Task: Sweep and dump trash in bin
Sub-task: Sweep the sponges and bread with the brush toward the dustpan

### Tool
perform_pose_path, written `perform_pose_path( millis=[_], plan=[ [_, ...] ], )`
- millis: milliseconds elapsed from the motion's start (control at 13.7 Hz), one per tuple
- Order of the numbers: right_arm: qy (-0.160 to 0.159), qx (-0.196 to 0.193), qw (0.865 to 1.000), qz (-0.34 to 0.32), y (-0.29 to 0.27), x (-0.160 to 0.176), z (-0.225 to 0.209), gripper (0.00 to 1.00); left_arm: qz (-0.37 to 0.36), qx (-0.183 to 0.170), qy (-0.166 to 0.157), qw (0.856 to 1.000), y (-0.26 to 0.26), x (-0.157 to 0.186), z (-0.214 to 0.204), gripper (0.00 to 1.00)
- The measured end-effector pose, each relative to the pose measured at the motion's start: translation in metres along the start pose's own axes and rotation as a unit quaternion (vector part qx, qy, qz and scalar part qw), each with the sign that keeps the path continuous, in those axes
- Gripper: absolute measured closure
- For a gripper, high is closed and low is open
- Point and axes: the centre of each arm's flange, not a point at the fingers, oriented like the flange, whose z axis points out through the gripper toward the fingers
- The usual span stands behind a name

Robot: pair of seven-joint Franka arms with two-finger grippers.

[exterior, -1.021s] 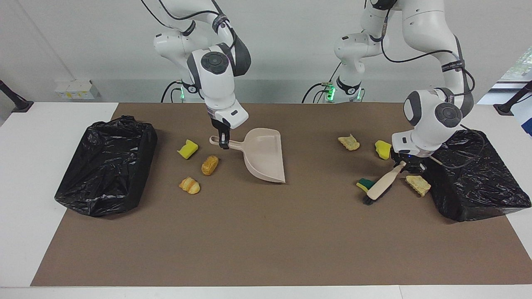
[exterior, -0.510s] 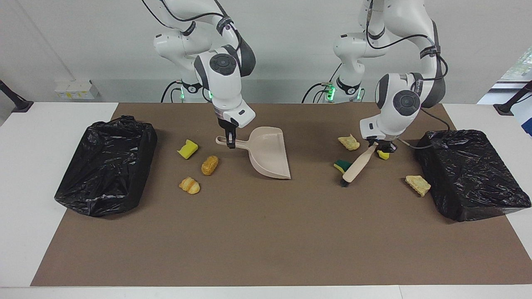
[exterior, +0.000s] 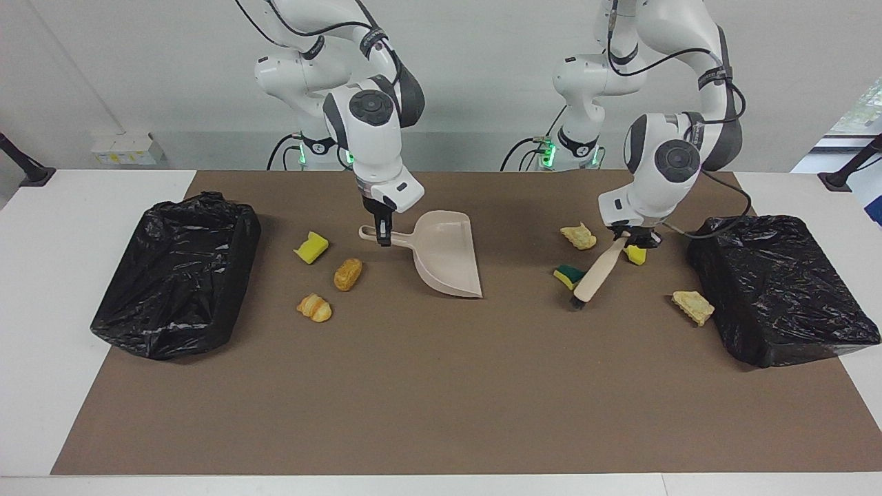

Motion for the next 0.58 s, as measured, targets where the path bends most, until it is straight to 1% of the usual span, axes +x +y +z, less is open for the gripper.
perform_pose_path(
  millis=[219, 510, 583],
  plan=[
    [-0.010, -0.012, 1.000, -0.001, -0.006, 0.013, -0.003, 0.68, -0.065, 0.034, -0.004, 0.997, -0.014, 0.005, 0.016, 0.74],
    [-0.010, -0.018, 1.000, -0.005, -0.008, 0.013, -0.001, 0.68, -0.135, 0.080, -0.017, 0.987, -0.015, 0.013, 0.030, 0.74],
    [-0.010, -0.019, 1.000, -0.005, -0.008, 0.013, -0.001, 0.68, -0.148, 0.087, -0.018, 0.985, -0.014, 0.015, 0.033, 0.74]
  ],
)
